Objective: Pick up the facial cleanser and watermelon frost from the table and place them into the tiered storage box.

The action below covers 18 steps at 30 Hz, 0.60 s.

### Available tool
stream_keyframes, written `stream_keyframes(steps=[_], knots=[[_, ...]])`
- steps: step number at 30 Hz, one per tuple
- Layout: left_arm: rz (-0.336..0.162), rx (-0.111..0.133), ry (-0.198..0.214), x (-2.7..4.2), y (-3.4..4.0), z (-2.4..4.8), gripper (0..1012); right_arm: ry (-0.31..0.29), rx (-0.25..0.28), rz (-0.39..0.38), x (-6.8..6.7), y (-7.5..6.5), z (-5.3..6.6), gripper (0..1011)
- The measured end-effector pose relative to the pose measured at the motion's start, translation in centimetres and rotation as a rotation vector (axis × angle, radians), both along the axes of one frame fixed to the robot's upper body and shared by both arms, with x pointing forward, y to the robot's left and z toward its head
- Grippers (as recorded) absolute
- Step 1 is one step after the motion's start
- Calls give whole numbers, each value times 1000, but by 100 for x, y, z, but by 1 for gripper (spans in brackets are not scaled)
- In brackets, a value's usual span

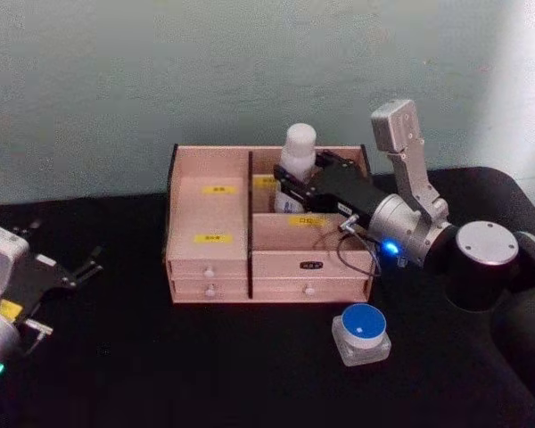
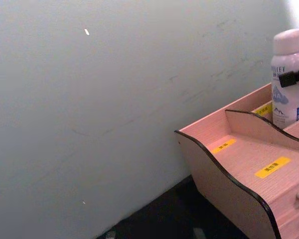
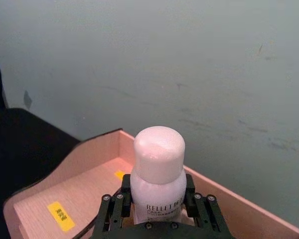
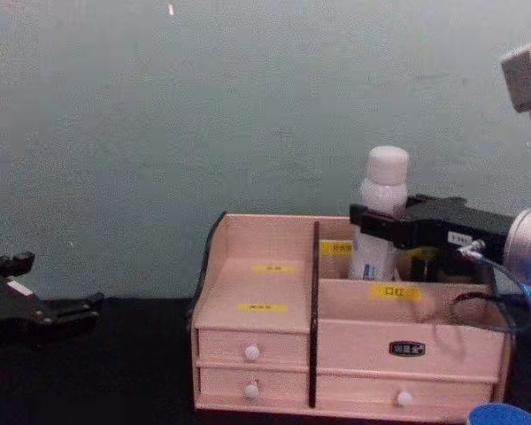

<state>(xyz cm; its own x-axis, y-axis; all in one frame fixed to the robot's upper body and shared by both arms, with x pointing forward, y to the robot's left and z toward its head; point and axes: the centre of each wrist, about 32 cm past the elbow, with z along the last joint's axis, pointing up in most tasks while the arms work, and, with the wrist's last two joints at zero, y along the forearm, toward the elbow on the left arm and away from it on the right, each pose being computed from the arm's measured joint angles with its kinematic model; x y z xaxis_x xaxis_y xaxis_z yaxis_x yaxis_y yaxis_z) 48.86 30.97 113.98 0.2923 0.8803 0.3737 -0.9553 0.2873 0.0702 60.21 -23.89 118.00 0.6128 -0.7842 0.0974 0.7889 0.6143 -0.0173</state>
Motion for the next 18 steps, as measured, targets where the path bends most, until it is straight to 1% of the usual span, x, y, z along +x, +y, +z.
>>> stream_keyframes(steps=[11, 18], knots=[[0, 0, 0, 0, 0, 0, 1001, 38, -42, -1, 26, 29, -69, 595], [0, 0, 0, 0, 0, 0, 1001, 56, -55, 0, 39, 38, -103, 595]])
